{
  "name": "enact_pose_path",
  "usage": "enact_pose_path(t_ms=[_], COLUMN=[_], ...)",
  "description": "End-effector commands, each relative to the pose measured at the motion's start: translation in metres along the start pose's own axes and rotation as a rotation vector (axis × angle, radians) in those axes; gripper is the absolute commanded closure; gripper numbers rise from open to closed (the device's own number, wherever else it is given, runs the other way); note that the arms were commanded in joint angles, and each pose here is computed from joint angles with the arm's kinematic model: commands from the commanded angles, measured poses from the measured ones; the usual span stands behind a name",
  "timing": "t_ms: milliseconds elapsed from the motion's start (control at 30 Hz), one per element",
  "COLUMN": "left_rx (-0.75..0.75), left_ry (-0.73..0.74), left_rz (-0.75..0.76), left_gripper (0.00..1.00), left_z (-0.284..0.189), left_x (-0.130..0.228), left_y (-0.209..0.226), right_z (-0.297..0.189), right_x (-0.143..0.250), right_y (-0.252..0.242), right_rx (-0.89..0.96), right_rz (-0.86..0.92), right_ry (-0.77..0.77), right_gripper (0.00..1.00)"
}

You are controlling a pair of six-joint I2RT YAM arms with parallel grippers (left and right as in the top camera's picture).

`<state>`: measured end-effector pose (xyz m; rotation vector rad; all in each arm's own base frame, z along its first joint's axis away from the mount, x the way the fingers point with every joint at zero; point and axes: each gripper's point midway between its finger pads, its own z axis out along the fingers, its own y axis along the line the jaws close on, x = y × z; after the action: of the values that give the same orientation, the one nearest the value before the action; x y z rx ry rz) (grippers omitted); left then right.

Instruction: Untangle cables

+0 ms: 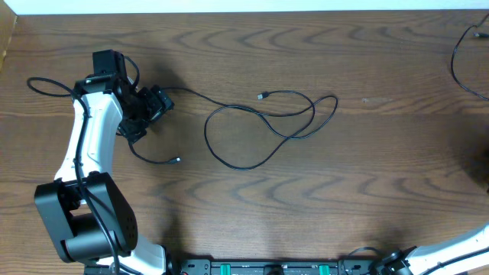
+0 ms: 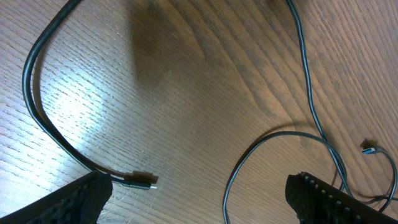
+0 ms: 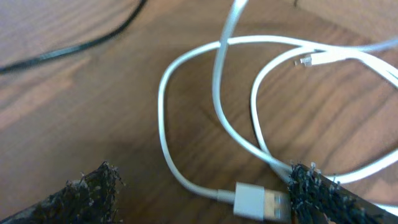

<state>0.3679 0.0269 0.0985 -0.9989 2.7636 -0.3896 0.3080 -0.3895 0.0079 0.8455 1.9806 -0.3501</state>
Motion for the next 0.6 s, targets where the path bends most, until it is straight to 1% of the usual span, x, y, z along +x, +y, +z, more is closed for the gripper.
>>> enact_pose_path(t_ms=[0,67,133,167,233,300,400,567], left_rx=[-0.011,-0.011,-0.011,-0.011,-0.011,-0.011,-0.011,-0.011], left_ry=[0.005,0.005,0.005,0.005,0.005,0.005,0.005,0.005], left_rz=[-0.003,-0.003,-0.003,-0.003,-0.003,-0.003,-0.003,-0.003], left_gripper=[0.06,0.06,0.06,0.06,0.06,0.06,0.06,0.06], left_z=[0.002,0.002,0.002,0.002,0.002,0.002,0.002,0.002], left_x=[0.001,0.001,0.001,0.001,0.001,0.001,0.001,0.001], left_y=[0.002,0.002,0.002,0.002,0.002,0.002,0.002,0.002], right_z=[0.004,0.001,-0.007,-0.012,-0.021,-0.031,-0.041,-0.057], right_x=[-0.021,-0.031,-0.043,-0.048,-0.055,-0.057,-0.052,-0.027], right_y=[0.025,0.051,0.076,0.086,0.110,0.137,0.172,0.234], right_rx=[-0.148,-0.291,-0.432,-0.485,-0.584,-0.661,-0.720,-0.785], right_rz=[-0.011,-0.018,0.034,0.067,0.097,0.079,0.063,0.011], right_ry=[-0.046,-0.071,-0.082,-0.080,-0.073,-0.057,-0.001,0.124], right_gripper=[0.15,0.21,0.22,0.20,0.01,0.01,0.01,0.01])
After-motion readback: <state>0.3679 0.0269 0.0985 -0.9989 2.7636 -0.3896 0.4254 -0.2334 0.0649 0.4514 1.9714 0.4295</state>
